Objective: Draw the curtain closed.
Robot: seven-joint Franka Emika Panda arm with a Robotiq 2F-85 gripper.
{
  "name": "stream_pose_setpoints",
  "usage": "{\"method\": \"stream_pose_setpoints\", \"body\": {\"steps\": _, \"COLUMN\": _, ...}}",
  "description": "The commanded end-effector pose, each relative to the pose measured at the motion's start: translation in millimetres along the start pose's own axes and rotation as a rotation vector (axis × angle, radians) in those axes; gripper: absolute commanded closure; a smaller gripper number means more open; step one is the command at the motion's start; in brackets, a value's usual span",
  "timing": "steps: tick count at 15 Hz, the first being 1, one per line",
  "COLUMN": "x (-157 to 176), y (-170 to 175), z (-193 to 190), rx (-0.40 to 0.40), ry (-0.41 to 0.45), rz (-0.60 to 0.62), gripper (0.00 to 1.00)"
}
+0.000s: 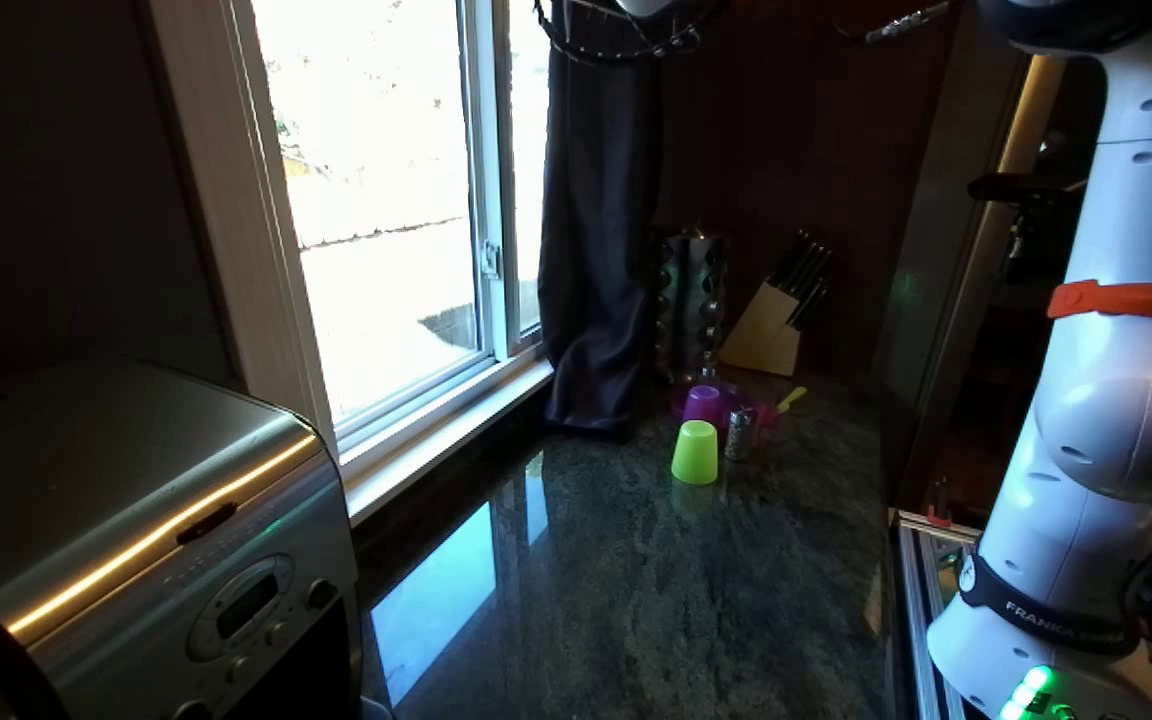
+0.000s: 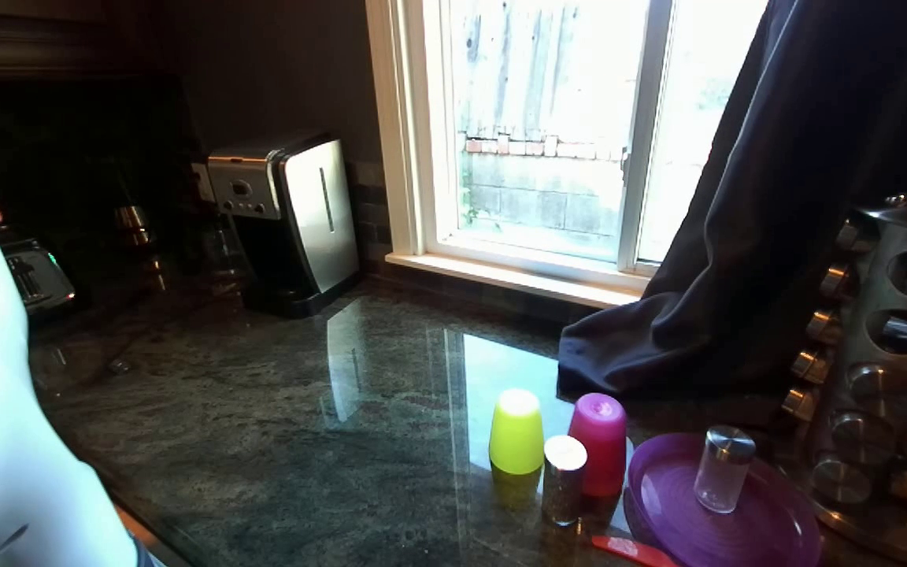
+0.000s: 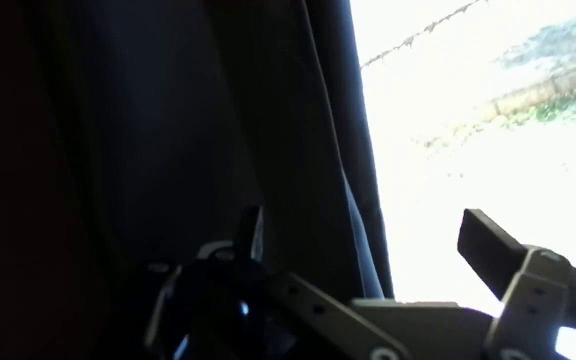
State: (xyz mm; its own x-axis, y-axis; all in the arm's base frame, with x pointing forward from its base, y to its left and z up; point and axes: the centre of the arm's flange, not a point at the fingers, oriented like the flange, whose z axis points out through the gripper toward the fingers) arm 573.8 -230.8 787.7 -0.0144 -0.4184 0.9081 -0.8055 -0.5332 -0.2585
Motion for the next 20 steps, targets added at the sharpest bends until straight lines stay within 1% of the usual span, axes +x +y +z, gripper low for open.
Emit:
{"method": "stream_pose_setpoints", "body": {"steps": 1, "x": 10, "y": -29, "z": 31, "rx": -0.079, "ry": 0.159, "rz": 0.088, "gripper": 0.00}}
{"method": "stream_pose_setpoints", "body": {"steps": 3, "x": 11, "y": -32, "z": 43, "rx": -0.114, "ry": 0.242, "rz": 0.123, "gripper": 0.00}}
{"method": "stream_pose_setpoints", "body": {"steps": 6, "x": 10, "y": -32, "z": 61, "rx": -0.206, "ry": 0.351, "rz": 0.160, "gripper": 0.00}}
{"method": "stream_pose_setpoints", "body": {"steps": 7, "x": 10, "y": -32, "z": 66, "rx": -0.232, "ry": 0.381, "rz": 0.168, "gripper": 0.25}}
{"method": "stream_pose_setpoints", "body": {"steps": 8, "x": 9, "y": -32, "z": 70, "rx": -0.253, "ry": 0.402, "rz": 0.171, "gripper": 0.26}}
{"method": "stream_pose_setpoints", "body": {"steps": 11, "x": 4, "y": -32, "z": 82, "rx": -0.299, "ry": 0.455, "rz": 0.171, "gripper": 0.50}}
{"method": "stream_pose_setpoints", "body": {"steps": 13, "x": 2, "y": -33, "z": 83, "rx": -0.316, "ry": 0.464, "rz": 0.166, "gripper": 0.65}}
{"method": "stream_pose_setpoints", "body": {"steps": 14, "x": 2, "y": -33, "z": 81, "rx": -0.317, "ry": 0.467, "rz": 0.161, "gripper": 0.74}}
{"method": "stream_pose_setpoints", "body": {"steps": 15, "x": 2, "y": -33, "z": 78, "rx": -0.313, "ry": 0.465, "rz": 0.156, "gripper": 0.81}}
{"method": "stream_pose_setpoints", "body": {"steps": 16, "x": 2, "y": -34, "z": 73, "rx": -0.302, "ry": 0.454, "rz": 0.149, "gripper": 0.87}}
{"method": "stream_pose_setpoints", "body": {"steps": 17, "x": 2, "y": -35, "z": 68, "rx": -0.286, "ry": 0.445, "rz": 0.145, "gripper": 0.96}}
{"method": "stream_pose_setpoints", "body": {"steps": 18, "x": 1, "y": -36, "z": 62, "rx": -0.254, "ry": 0.415, "rz": 0.127, "gripper": 1.00}}
{"method": "stream_pose_setpoints", "body": {"steps": 20, "x": -5, "y": -42, "z": 46, "rx": -0.170, "ry": 0.391, "rz": 0.083, "gripper": 1.00}}
